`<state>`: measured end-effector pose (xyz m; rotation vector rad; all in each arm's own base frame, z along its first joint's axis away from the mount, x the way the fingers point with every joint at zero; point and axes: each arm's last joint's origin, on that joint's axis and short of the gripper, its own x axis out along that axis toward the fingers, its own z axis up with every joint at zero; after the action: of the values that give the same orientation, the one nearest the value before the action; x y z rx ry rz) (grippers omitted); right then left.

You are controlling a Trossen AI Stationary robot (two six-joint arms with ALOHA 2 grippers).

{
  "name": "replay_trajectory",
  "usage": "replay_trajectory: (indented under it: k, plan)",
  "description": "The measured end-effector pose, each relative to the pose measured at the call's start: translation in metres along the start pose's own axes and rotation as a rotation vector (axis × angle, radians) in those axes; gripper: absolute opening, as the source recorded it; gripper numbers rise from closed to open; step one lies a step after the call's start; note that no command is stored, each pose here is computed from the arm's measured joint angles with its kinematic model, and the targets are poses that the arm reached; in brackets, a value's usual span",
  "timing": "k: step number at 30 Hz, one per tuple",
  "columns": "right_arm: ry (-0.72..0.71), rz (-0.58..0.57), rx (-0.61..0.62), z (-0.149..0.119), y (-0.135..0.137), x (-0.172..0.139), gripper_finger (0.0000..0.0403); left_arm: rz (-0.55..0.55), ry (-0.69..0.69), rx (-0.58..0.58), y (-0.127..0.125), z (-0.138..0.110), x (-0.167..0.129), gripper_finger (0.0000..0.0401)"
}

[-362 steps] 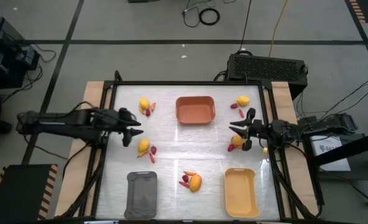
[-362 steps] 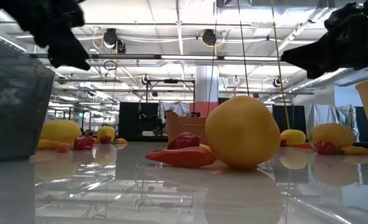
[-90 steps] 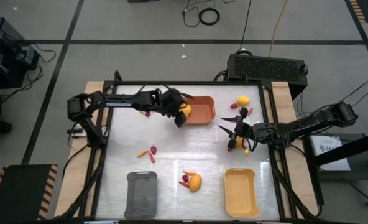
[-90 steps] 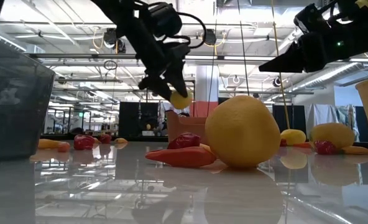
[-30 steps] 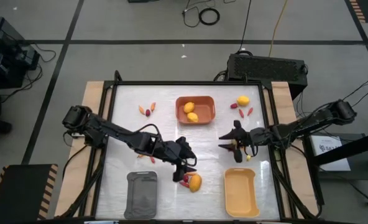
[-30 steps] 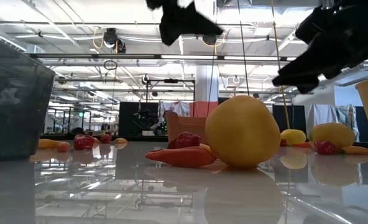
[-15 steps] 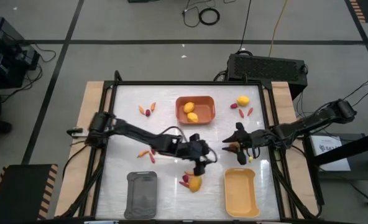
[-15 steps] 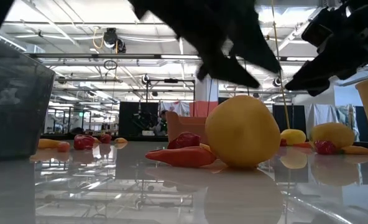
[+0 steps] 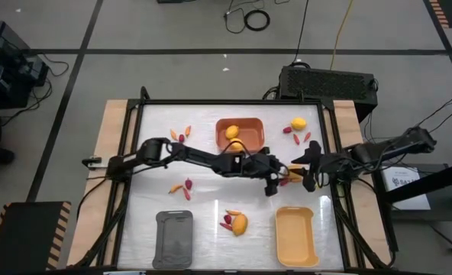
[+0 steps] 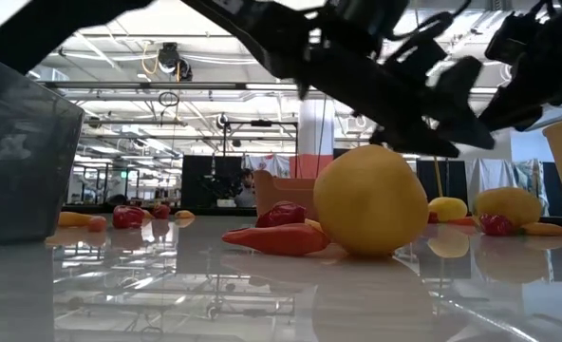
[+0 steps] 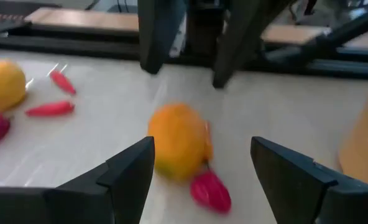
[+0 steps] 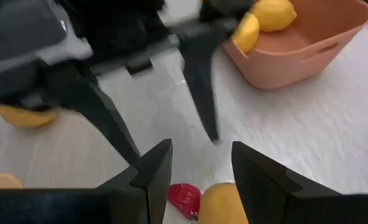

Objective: Sort produce into baskets
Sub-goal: Put the yellow lemon into the orange bin

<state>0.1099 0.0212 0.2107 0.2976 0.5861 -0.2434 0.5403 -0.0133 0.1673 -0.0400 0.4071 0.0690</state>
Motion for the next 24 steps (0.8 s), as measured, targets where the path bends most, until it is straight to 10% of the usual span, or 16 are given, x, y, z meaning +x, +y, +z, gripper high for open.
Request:
replay_trajectory:
  k: [24]
  plan:
    - [-0.033, -0.014, 0.041, -0.002, -0.007, -0.010, 0.0157, 0.030, -0.080, 0.029, 0.013, -0.009, 0.039, 0.0379]
